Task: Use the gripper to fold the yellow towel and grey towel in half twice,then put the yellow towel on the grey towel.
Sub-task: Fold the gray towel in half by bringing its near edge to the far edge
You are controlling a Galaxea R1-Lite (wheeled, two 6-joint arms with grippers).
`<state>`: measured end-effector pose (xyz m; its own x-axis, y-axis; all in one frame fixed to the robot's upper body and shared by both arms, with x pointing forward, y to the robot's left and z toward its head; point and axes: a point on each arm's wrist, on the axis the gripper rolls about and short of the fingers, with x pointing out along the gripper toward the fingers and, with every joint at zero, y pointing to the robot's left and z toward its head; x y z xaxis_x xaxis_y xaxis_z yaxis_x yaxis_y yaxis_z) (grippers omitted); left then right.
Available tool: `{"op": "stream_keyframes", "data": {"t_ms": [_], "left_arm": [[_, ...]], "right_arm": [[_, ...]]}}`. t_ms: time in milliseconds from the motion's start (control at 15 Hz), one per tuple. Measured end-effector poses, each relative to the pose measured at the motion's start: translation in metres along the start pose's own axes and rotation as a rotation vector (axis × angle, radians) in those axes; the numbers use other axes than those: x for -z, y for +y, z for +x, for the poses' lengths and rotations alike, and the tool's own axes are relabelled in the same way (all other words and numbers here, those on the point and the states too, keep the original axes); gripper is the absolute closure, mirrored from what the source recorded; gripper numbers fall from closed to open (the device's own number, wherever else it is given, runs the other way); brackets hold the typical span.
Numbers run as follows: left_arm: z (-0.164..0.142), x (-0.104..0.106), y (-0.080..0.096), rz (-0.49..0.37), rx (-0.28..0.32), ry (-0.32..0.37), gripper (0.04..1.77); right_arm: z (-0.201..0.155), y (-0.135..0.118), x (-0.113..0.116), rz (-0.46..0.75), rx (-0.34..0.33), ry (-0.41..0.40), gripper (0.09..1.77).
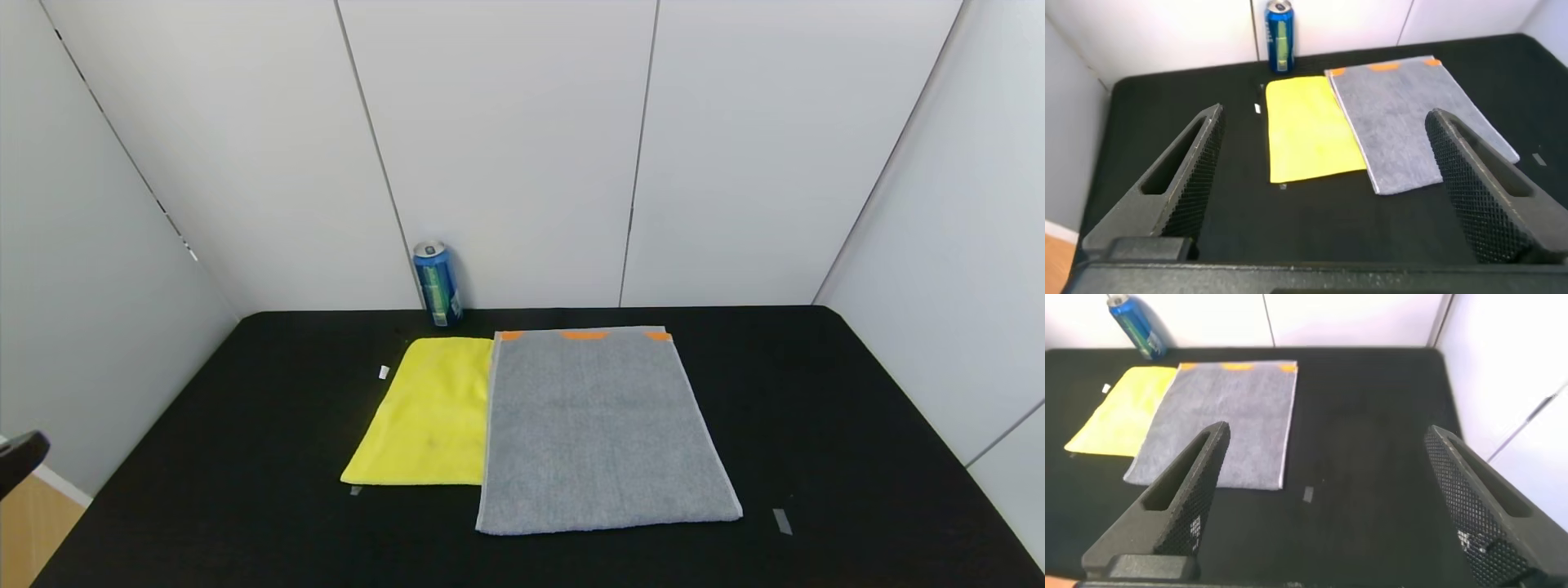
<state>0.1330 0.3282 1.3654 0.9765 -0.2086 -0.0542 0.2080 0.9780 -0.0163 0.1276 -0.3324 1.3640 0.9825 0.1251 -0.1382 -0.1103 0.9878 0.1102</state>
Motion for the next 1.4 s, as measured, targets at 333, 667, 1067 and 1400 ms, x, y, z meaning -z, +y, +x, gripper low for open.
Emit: {"op": "stream_keyframes", "data": {"t_ms": [333, 667, 1067, 1400], "left_arm": [[0.059, -0.018, 0.0, -0.014, 0.079, 0.129, 0.09], [0.123, -0.007, -0.015, -0.009, 0.123, 0.31, 0.09], [0.183, 0.034, -0.056, -0.089, 0.228, 0.561, 0.09], [0.213, 0.071, -0.076, -0.143, 0.256, 0.735, 0.09]], "right_arm": [[0.069, 0.002, -0.022, 0.089, -0.007, 0.176, 0.15], [0.132, 0.001, -0.011, 0.128, -0.004, 0.399, 0.15], [0.19, 0.006, 0.017, 0.246, -0.08, 0.642, 0.15], [0.222, 0.018, 0.046, 0.239, -0.097, 0.781, 0.15]]}}
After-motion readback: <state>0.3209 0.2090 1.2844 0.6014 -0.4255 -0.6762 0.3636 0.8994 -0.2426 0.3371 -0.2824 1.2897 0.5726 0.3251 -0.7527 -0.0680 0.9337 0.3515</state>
